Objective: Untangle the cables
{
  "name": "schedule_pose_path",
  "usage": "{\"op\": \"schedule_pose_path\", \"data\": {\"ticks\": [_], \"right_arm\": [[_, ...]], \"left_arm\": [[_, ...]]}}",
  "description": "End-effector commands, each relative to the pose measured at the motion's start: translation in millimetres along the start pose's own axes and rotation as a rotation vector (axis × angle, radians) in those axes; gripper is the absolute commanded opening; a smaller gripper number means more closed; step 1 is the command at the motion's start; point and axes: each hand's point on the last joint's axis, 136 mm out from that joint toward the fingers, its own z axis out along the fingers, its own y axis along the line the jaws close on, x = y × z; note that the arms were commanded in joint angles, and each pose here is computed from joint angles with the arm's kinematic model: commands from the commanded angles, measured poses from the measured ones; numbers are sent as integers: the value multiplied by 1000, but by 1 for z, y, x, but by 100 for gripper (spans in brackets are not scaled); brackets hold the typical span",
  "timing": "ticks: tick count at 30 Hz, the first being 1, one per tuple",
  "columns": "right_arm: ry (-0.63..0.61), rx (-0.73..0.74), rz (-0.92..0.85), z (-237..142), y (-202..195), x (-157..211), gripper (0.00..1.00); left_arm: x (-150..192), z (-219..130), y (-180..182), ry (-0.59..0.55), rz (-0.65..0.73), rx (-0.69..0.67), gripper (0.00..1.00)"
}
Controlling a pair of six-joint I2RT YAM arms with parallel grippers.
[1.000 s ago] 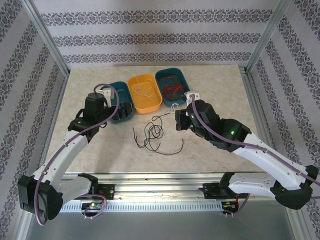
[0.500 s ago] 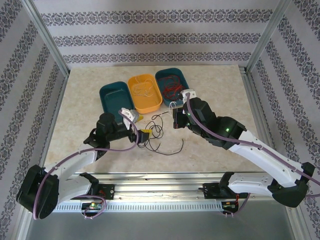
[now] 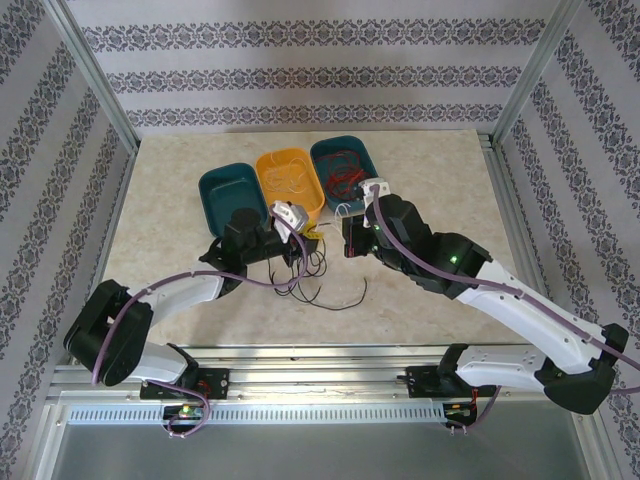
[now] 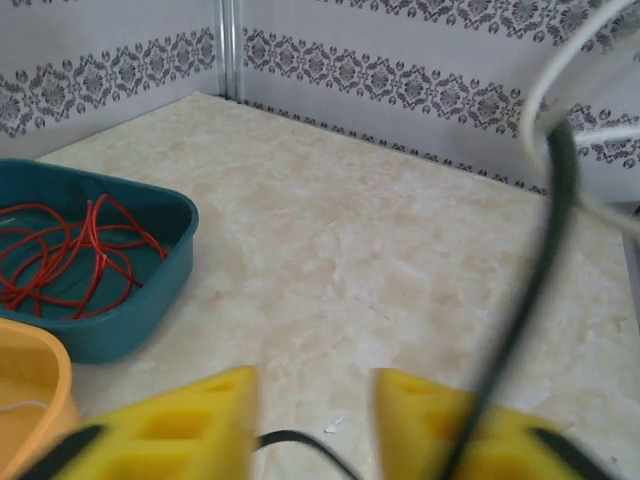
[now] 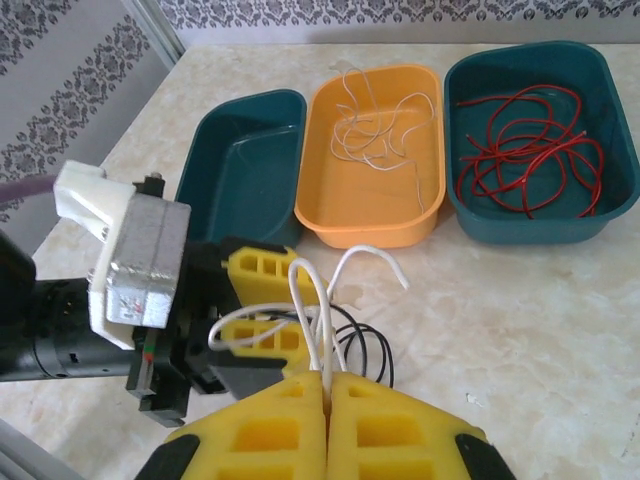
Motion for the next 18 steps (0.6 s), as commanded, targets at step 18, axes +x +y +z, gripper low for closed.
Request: {"op": "schedule_pose_path", "data": {"ticks": [18], "right_arm": [[17, 115, 36, 44, -48, -48, 0]], "left_arm": [[42, -76, 17, 53, -240, -336, 1]]}}
